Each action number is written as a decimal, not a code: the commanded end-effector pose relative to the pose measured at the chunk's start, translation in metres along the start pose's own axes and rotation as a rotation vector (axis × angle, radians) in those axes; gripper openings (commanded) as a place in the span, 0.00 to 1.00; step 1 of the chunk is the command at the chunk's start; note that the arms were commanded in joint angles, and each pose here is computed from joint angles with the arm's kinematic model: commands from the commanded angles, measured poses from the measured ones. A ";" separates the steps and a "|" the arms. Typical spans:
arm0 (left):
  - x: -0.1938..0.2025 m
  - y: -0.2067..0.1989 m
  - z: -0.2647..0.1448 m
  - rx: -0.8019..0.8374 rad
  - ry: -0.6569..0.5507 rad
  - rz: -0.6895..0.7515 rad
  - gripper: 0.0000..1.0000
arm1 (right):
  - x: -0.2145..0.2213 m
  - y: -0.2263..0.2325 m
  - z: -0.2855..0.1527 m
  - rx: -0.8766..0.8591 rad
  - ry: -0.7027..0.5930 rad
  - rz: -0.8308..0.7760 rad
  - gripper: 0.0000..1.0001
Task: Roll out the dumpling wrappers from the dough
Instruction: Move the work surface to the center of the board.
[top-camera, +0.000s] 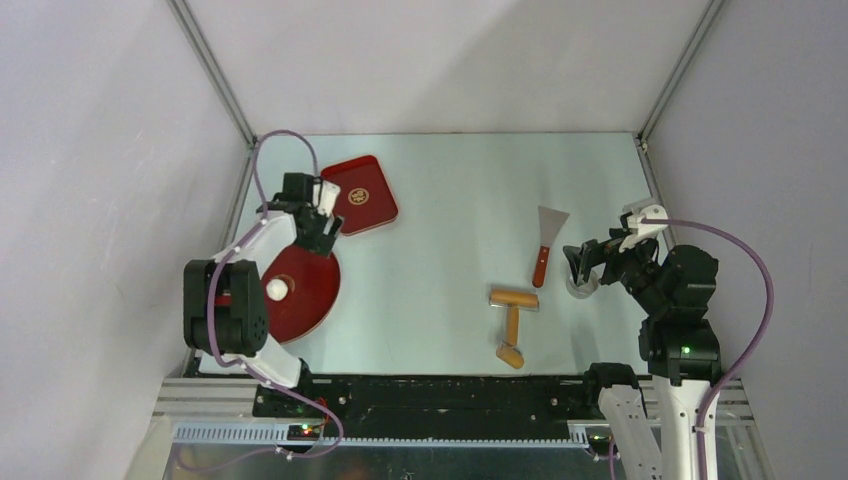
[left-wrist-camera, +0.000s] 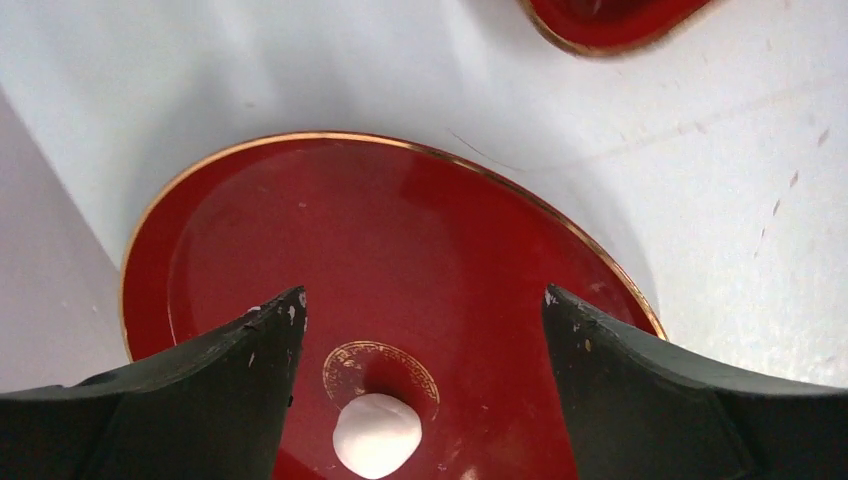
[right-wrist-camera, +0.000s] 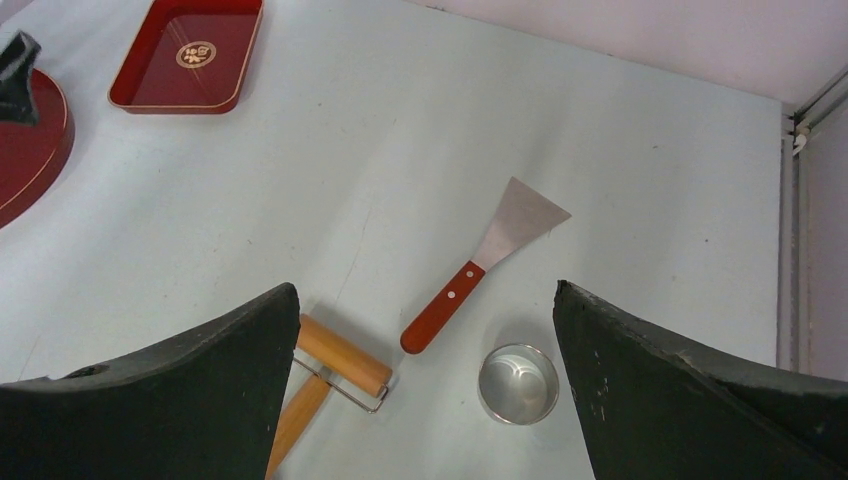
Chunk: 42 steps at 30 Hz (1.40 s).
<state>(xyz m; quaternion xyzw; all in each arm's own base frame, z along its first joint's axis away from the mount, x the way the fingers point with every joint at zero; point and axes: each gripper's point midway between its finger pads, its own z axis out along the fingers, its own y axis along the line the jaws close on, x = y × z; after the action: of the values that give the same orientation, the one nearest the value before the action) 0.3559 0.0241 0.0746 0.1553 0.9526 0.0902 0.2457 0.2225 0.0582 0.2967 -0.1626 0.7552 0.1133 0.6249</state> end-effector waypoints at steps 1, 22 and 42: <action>0.017 -0.012 0.006 -0.011 0.066 0.230 0.90 | -0.005 0.000 0.001 -0.004 -0.020 -0.024 1.00; -0.019 -0.116 0.020 0.039 0.055 0.519 0.86 | -0.005 -0.003 0.000 0.005 -0.021 -0.019 1.00; -0.186 -0.325 -0.025 0.115 -0.292 0.820 0.95 | -0.001 -0.012 -0.001 0.034 -0.029 -0.001 1.00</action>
<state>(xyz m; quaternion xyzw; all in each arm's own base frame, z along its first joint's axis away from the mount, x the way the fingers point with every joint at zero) 0.3908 -0.3067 0.0566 0.5503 0.7901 0.1043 0.2492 0.2250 0.0464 0.2908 -0.1448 0.7614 0.1016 0.6236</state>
